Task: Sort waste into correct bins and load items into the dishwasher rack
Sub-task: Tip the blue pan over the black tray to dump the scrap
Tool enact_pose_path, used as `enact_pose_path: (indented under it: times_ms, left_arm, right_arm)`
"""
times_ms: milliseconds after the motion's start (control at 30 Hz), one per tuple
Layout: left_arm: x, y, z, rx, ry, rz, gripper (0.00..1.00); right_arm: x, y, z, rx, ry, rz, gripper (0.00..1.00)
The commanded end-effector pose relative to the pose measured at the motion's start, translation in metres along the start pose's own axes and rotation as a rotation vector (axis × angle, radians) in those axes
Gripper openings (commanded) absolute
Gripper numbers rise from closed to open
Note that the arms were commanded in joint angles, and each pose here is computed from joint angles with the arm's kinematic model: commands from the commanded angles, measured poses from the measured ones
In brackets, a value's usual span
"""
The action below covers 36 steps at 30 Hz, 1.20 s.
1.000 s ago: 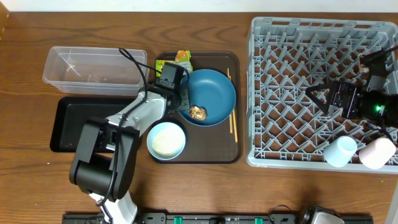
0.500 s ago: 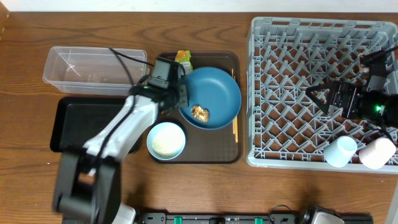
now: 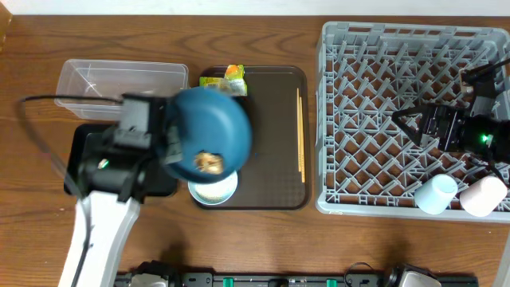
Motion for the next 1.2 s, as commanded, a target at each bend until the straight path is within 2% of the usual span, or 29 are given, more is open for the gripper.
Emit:
enact_pose_path:
  times_ms: [0,200,400,667,1167]
  left_arm:
    - [0.035,0.025,0.004,-0.097,0.004,0.278,0.06]
    - [0.059,0.022,-0.007,-0.052,0.025,0.600,0.06]
    - [0.062,0.001,0.009,-0.089,-0.001,0.879,0.06]
    - [0.051,-0.037,0.017,-0.007,-0.194,1.041,0.06]
    - [0.046,-0.027,0.033,-0.142,-0.334,1.253,0.06]
  right_arm:
    - [0.004,-0.002,0.001,-0.002,0.033,0.014,0.99]
    - [0.004,-0.002,0.003,-0.008,0.038,0.013,0.99]
    - [0.004,-0.002,0.002,-0.005,0.036,0.014,0.99]
    - [0.004,-0.002,0.000,0.006,0.026,0.014,0.99]
    - [0.004,-0.002,0.000,0.007,0.026,0.014,0.99]
Point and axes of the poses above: each gripper's point midway between its finger pads, its own y axis back along the fingers, its own x axis along the line the jaws close on, z = x × y, the point moved 8 cm from there along y, back along the fingers, and after that the axes turned 3 degrees about -y, right-handed, at the moved point
